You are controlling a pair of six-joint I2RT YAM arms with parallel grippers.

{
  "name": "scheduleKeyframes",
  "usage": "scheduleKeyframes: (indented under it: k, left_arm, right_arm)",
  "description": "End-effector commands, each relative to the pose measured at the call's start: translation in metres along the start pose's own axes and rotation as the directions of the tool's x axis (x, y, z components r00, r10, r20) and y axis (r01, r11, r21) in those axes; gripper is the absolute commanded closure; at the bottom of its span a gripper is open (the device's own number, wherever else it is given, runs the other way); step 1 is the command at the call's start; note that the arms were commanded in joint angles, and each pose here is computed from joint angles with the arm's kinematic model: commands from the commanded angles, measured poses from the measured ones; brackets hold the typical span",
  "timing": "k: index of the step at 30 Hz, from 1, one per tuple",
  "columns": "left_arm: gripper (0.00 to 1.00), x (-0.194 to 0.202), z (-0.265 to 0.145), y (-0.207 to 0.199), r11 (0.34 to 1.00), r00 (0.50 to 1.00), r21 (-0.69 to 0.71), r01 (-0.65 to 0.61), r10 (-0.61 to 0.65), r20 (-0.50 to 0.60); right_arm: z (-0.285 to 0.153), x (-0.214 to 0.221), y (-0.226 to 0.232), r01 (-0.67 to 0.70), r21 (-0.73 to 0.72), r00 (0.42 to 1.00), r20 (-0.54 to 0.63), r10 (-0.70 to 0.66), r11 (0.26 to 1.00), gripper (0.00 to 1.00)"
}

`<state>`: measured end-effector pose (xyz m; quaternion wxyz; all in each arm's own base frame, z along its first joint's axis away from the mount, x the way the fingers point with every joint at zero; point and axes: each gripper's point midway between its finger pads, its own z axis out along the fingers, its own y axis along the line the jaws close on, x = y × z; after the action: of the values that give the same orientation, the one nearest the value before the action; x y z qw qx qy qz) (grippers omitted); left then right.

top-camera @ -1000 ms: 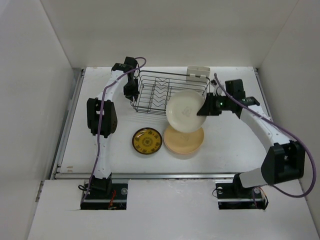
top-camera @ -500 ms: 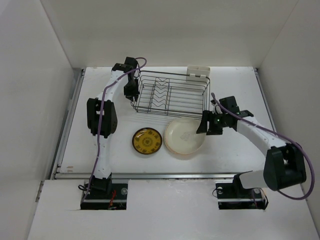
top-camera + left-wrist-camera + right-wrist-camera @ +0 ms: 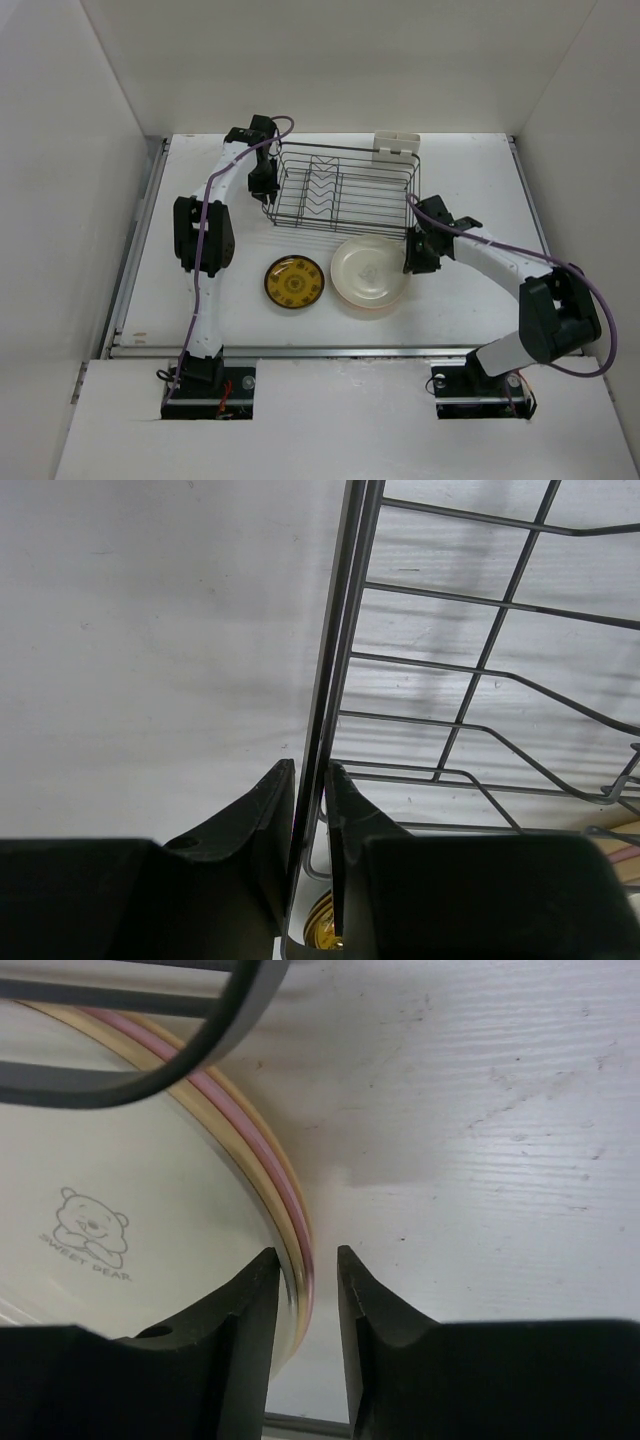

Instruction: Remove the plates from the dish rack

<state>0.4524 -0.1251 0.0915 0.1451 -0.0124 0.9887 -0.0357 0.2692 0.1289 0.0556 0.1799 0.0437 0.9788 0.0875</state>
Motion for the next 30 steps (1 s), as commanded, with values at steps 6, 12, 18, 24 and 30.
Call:
scheduleKeyframes:
  k: [6,12,18,24,30]
  left_arm:
    - [0.98,0.013,-0.018,0.001,1.000,1.000,-0.031,-0.001,0.000,-0.022]
    - [0.94,0.009,-0.029,-0.004,1.000,1.000,0.001,-0.009,0.009,0.000]
    - [1.00,0.025,-0.023,-0.010,0.999,0.998,0.032,0.038,-0.036,-0.057]
    - [1.00,0.033,-0.011,-0.015,0.991,0.988,0.057,0.120,-0.114,-0.102]
    - [1.00,-0.003,-0.003,-0.019,0.991,0.992,0.063,0.115,-0.112,-0.059]
  right_arm:
    - [-0.026,-0.032,0.024,0.049,-0.041,0.989,0.141,-0.043,0.998,0.41]
    - [-0.090,-0.070,0.053,0.091,-0.184,0.935,0.355,-0.020,0.979,0.25]
    - [-0.104,-0.117,0.033,-0.038,-0.071,0.898,0.435,0.065,0.997,0.24]
    - [-0.115,-0.181,0.016,-0.122,-0.034,0.830,0.545,0.121,0.992,0.26]
    - [-0.072,-0.236,0.015,-0.092,-0.038,0.841,0.532,0.098,0.995,0.31]
